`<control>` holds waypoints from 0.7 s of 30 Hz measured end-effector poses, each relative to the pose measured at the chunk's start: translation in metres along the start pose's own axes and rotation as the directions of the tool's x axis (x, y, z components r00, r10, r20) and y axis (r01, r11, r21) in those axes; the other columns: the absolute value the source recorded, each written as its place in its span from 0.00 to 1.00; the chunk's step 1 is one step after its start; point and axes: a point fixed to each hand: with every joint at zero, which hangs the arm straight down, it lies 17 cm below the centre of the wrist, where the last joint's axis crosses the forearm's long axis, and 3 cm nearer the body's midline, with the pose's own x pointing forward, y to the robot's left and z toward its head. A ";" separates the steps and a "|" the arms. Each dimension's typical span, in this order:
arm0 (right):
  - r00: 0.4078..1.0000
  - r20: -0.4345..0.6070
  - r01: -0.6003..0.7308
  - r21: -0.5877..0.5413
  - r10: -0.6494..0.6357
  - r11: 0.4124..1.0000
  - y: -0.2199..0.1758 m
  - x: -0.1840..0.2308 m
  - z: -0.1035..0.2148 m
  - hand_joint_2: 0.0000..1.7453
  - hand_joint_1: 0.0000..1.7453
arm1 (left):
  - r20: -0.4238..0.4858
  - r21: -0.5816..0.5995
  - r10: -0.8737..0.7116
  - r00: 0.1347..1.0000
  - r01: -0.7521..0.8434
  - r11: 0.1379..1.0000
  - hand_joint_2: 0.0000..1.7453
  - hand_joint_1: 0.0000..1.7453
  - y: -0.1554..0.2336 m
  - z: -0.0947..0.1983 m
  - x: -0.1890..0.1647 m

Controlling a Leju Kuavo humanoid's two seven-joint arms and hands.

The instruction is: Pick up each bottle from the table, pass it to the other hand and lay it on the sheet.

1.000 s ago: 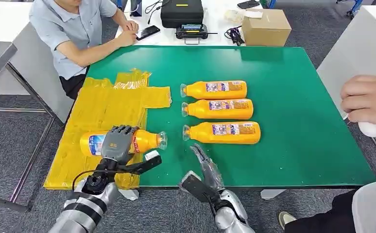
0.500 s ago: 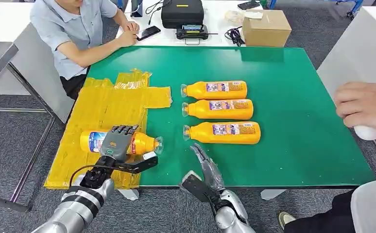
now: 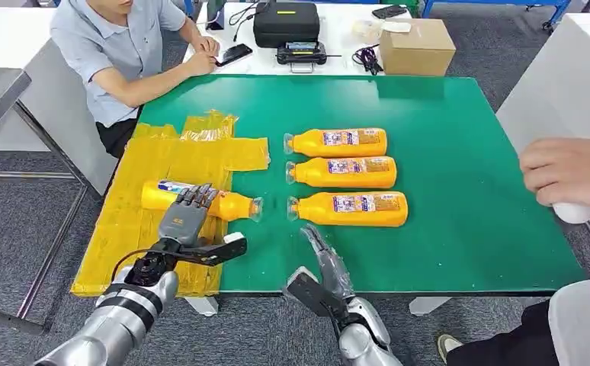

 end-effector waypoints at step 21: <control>1.000 0.001 -0.022 -0.023 0.022 0.999 -0.006 -0.002 0.002 1.00 0.00 | 0.034 0.093 -0.044 0.998 0.040 0.995 1.00 0.00 0.015 0.004 0.020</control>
